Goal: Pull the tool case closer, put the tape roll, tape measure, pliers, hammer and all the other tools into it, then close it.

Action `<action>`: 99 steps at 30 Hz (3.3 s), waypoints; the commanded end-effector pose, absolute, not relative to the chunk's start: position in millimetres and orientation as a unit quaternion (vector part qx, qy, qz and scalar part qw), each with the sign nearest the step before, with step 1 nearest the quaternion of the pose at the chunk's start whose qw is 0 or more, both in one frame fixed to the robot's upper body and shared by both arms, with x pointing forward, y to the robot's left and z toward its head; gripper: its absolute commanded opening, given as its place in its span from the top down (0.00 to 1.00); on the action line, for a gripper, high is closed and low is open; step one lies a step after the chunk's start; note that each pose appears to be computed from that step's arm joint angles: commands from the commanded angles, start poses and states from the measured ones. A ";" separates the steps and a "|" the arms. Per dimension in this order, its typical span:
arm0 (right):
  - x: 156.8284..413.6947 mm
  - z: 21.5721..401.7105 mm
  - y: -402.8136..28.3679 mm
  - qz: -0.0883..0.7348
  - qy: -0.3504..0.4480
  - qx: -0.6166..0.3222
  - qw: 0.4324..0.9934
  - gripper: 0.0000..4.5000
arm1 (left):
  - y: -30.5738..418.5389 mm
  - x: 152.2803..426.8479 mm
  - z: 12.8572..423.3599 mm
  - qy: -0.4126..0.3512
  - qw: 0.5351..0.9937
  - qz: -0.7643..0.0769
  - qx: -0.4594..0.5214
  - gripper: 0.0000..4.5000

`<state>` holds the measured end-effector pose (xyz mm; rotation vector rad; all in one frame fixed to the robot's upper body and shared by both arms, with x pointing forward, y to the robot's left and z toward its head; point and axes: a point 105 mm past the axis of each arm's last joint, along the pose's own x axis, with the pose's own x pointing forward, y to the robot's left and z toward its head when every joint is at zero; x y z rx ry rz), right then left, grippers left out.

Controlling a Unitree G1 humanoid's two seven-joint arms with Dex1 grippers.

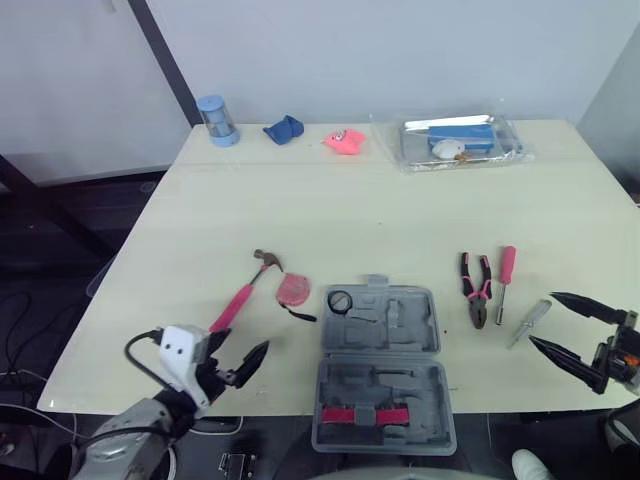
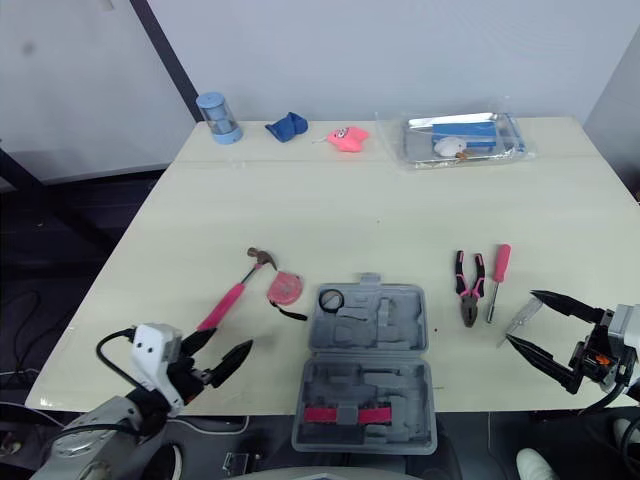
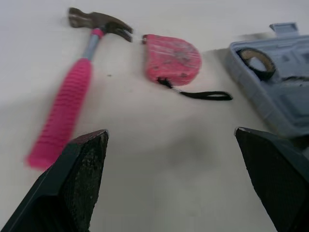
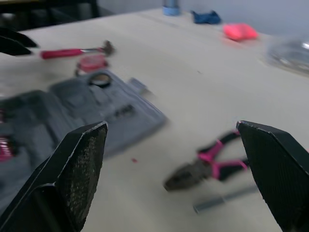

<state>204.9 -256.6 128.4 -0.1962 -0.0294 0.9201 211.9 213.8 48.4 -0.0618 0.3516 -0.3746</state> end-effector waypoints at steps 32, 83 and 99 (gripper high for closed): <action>204.7 145.2 -227.2 0.498 -0.030 -0.128 0.857 0.00 | 159.4 285.7 39.5 0.232 0.962 -0.136 -0.054 0.34; 188.7 137.8 -193.2 0.636 -0.011 -0.138 0.759 0.00 | 200.4 180.8 27.4 0.321 0.918 -0.230 0.023 0.86; 190.5 133.3 -187.3 0.628 -0.016 -0.139 0.765 0.00 | 255.0 172.4 56.5 0.251 0.888 -0.365 0.121 0.02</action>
